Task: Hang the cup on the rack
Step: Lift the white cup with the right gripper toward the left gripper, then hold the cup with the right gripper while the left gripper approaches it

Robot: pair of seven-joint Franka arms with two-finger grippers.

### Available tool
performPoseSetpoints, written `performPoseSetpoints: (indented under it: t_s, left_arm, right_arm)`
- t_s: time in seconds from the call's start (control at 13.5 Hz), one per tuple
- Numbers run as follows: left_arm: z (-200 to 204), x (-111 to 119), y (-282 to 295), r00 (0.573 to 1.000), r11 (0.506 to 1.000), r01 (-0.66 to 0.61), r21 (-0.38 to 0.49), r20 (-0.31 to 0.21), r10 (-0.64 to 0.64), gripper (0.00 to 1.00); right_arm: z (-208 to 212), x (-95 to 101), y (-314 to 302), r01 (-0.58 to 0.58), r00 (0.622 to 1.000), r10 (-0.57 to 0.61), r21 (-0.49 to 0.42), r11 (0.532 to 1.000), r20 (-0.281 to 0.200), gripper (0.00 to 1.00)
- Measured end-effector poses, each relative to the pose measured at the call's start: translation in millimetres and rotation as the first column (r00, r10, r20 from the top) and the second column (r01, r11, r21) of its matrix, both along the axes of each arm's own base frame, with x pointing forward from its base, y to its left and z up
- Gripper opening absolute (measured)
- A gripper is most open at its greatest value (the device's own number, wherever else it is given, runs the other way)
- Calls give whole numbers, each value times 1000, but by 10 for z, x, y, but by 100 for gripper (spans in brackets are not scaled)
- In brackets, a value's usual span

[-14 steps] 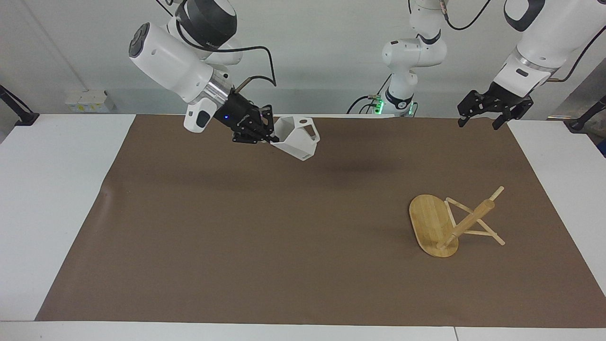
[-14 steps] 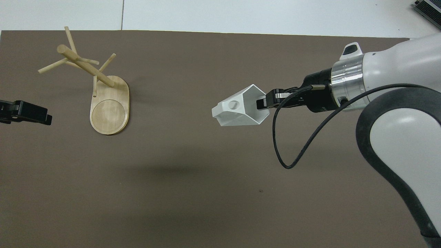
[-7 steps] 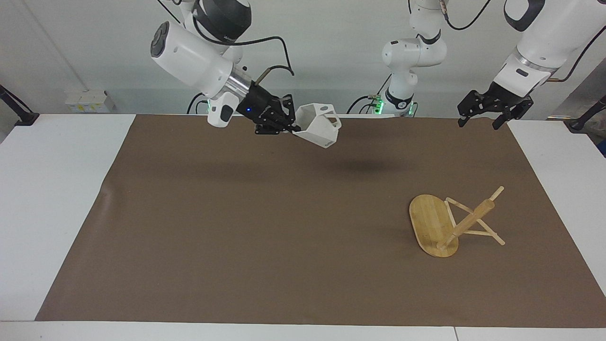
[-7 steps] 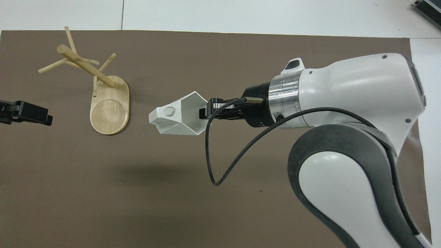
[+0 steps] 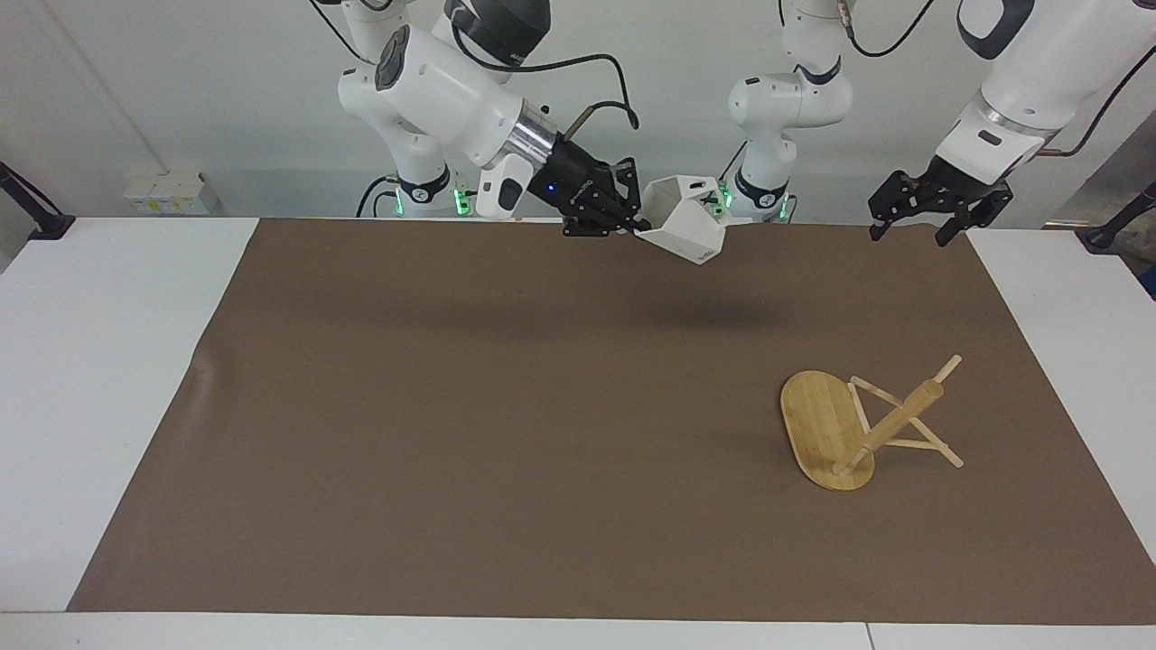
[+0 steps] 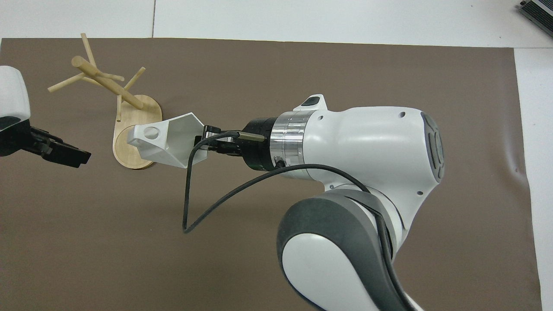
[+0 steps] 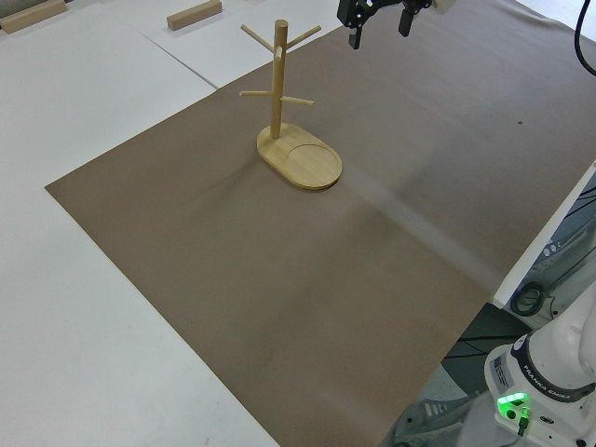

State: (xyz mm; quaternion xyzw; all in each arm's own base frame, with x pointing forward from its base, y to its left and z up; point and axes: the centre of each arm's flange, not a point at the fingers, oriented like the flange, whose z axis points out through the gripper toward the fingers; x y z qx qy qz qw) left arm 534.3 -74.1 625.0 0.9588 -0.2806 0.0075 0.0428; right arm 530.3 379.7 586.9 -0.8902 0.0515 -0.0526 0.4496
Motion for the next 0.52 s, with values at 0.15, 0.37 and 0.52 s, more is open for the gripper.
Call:
performPoseSetpoints:
  t_s: [0.15,0.37,0.52]
  left_arm:
    - [-3,-8,25,982,980,190,-58,25,-189,100]
    - [-28,-58,154,930,923,368,-110,40,-366,100]
    - [-96,-101,19,906,900,424,-102,58,-420,100]
  right_arm:
    - [1,24,-26,8,1000,-8,4,1000,-5,4]
    - [21,-72,107,-6,1000,6,10,1000,-18,4]
    - [23,-179,246,-16,999,17,14,1000,-41,4]
